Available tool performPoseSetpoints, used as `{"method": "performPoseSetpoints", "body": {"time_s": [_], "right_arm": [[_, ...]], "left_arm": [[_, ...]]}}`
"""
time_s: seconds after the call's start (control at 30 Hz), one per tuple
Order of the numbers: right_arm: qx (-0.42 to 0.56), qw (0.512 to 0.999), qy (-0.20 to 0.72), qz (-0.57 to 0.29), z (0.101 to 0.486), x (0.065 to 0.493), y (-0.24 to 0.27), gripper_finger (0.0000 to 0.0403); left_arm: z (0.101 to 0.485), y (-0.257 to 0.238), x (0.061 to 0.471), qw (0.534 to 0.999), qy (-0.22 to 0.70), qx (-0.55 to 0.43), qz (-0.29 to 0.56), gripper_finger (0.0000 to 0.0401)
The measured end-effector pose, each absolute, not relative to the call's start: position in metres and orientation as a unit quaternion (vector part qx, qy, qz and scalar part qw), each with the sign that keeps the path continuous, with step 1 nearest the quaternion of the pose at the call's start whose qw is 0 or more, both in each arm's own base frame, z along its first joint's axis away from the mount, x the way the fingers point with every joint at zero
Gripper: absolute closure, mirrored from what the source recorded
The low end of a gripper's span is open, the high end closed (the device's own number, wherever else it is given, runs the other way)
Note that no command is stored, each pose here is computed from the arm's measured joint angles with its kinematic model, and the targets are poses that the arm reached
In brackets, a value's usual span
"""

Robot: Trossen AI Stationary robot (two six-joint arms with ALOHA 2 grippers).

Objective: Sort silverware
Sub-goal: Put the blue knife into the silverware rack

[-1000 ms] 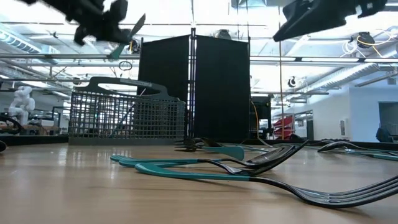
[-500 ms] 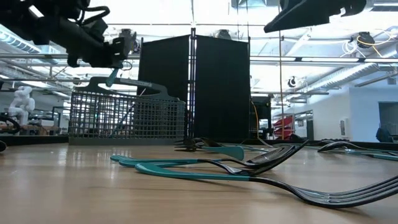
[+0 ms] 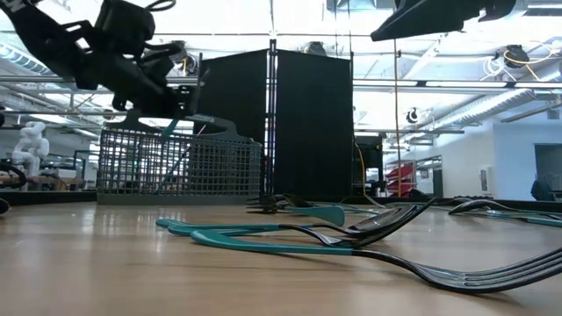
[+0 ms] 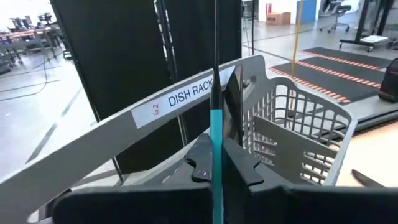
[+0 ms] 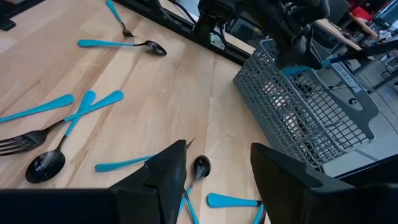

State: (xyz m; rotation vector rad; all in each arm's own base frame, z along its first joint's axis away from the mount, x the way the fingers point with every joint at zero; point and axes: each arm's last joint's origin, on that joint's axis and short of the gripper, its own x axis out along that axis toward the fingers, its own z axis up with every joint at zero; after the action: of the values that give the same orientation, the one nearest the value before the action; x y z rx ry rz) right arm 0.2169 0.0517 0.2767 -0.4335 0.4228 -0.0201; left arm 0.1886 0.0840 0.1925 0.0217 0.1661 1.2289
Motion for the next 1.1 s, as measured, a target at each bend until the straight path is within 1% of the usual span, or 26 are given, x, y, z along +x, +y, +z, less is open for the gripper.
{"method": "performPoseSetpoints", "body": {"time_s": [0.43,0.5,0.63,0.9,1.0,1.1], "right_arm": [[-0.213,0.954,0.208,-0.010,0.2768,0.2170,0.0517,0.0229],[-0.213,0.955,0.208,-0.010,0.2768,0.2170,0.0517,0.0229],[-0.213,0.955,0.208,-0.010,0.2768,0.2170,0.0517,0.0229],[-0.213,0.955,0.208,-0.010,0.2768,0.2170,0.0517,0.0229],[-0.213,0.955,0.208,-0.010,0.2768,0.2170,0.0517,0.0229],[-0.213,0.955,0.208,-0.010,0.2768,0.2170,0.0517,0.0229]], "left_arm": [[0.1900,0.0863,0.1909,0.812,0.069,-0.001,0.580,0.0391],[0.1899,0.0863,0.1909,0.812,0.071,0.000,0.580,0.0385],[0.1888,0.0862,0.1906,0.811,0.078,0.004,0.579,0.0351],[0.1856,0.0860,0.1899,0.810,0.096,0.008,0.579,0.0248],[0.1857,0.0860,0.1900,0.810,0.095,0.008,0.579,0.0229],[0.1864,0.0860,0.1901,0.810,0.093,0.009,0.579,0.0225]]}}
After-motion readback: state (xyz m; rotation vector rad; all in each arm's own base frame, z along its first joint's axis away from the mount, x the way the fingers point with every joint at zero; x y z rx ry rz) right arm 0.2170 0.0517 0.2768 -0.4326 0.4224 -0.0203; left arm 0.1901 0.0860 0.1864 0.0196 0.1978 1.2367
